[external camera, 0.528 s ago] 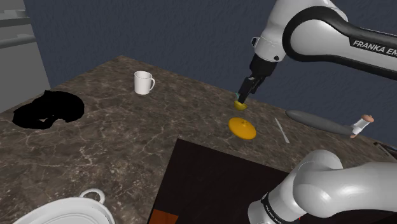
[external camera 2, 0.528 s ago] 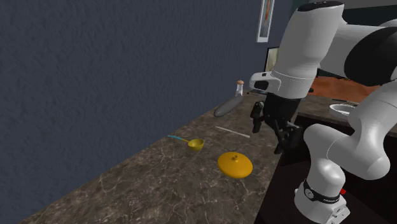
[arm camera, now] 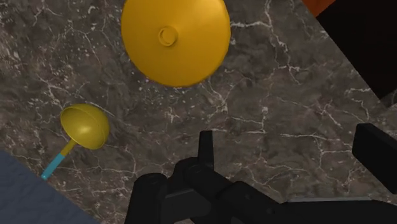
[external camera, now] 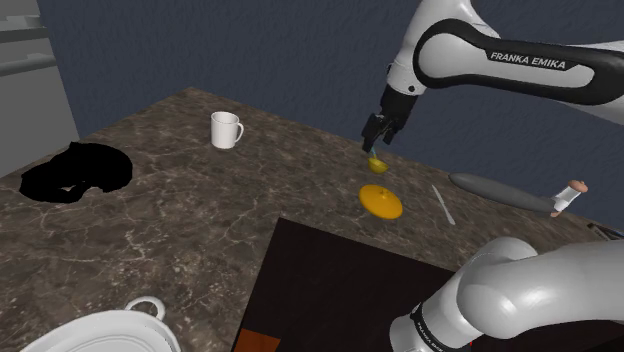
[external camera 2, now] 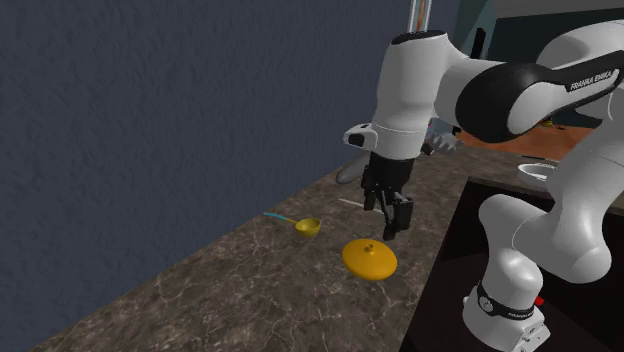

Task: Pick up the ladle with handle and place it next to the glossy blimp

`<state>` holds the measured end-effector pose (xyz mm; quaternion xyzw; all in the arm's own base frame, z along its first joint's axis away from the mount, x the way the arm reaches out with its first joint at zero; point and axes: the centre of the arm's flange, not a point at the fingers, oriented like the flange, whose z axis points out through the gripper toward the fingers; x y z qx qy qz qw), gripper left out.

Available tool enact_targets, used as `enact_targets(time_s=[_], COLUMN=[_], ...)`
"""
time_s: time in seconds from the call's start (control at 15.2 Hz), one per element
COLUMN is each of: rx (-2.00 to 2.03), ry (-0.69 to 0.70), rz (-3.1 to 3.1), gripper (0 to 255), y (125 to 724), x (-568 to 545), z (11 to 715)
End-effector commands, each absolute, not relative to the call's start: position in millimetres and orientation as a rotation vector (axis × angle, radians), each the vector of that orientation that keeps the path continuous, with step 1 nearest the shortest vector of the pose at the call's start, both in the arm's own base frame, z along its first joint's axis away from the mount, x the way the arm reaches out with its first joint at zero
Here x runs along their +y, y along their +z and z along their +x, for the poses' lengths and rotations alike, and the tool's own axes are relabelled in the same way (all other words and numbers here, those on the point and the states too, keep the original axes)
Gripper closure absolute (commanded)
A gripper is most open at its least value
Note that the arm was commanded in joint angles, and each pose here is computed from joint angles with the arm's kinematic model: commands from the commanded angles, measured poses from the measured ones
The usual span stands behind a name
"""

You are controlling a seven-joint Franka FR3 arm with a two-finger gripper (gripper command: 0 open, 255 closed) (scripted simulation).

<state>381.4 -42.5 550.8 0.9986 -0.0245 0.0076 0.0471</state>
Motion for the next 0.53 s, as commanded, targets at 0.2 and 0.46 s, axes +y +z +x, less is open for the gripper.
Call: enact_targets(time_s=[0.2,0.46], rx=[-0.293,-0.469], ry=[0.022,0.020], rz=[3.079,3.094], gripper=[0,0], y=[530,511], x=[-101,-148], z=[419,444])
